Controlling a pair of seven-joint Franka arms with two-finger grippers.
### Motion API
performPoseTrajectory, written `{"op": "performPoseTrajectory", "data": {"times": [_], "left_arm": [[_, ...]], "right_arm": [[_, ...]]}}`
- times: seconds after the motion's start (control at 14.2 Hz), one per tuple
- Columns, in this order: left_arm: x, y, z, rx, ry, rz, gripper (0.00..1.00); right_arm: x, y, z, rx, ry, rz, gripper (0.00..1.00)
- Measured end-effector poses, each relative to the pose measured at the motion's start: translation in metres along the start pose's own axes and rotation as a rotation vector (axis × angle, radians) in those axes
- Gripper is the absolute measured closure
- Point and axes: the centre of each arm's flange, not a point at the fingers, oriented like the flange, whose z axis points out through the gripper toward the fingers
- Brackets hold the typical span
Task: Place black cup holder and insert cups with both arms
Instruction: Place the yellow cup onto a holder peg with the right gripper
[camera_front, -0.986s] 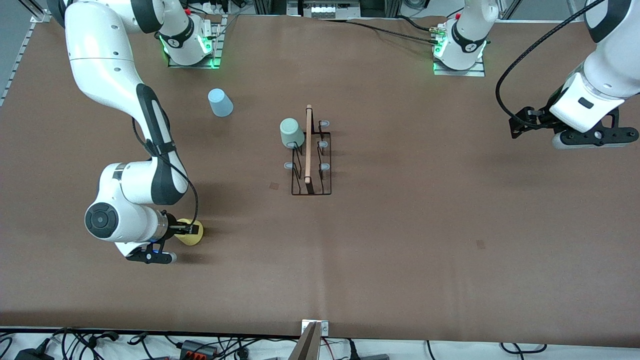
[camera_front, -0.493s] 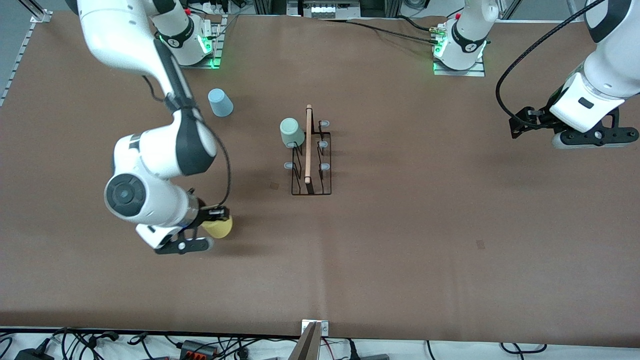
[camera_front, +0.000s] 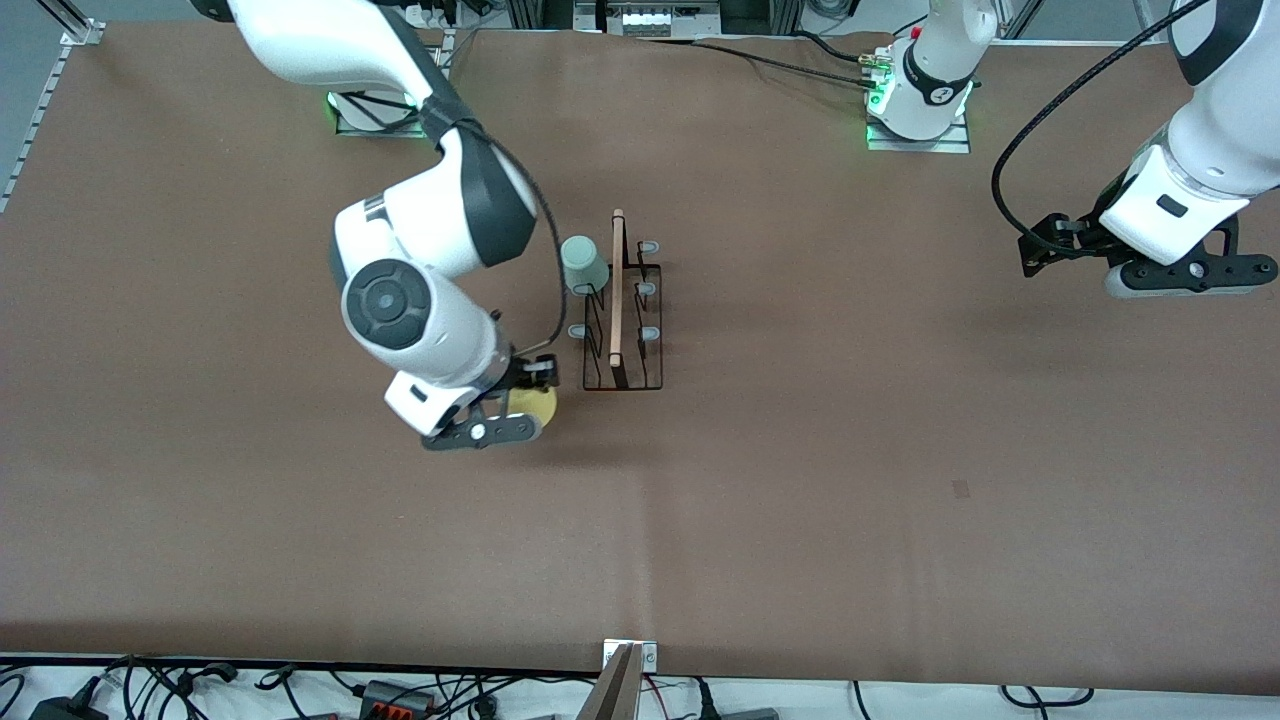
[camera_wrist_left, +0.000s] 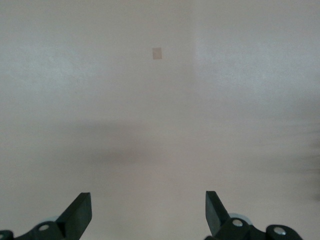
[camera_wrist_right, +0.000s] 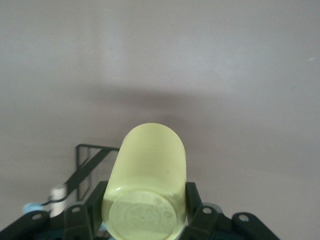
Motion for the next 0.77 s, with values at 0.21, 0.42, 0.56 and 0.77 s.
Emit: {"op": "performPoseTrajectory", "data": {"times": [0.21, 0.42, 0.56, 0.77], "left_arm": [[0.000, 0.000, 0.000, 0.000, 0.000, 0.000, 0.00], [0.000, 0.000, 0.000, 0.000, -0.001, 0.000, 0.00], [0.000, 0.000, 0.000, 0.000, -0.001, 0.000, 0.00], [0.000, 0.000, 0.000, 0.000, -0.003, 0.000, 0.00]], "right_arm": [[-0.018, -0.035, 0.007, 0.000, -0.017, 0.017, 0.34], [-0.034, -0.057, 0.024, -0.020, -0.053, 0.011, 0.34], [-0.040, -0.056, 0.041, -0.045, -0.102, 0.014, 0.34], [-0.045, -0.051, 0.055, -0.068, -0.150, 0.020, 0.34]]}}
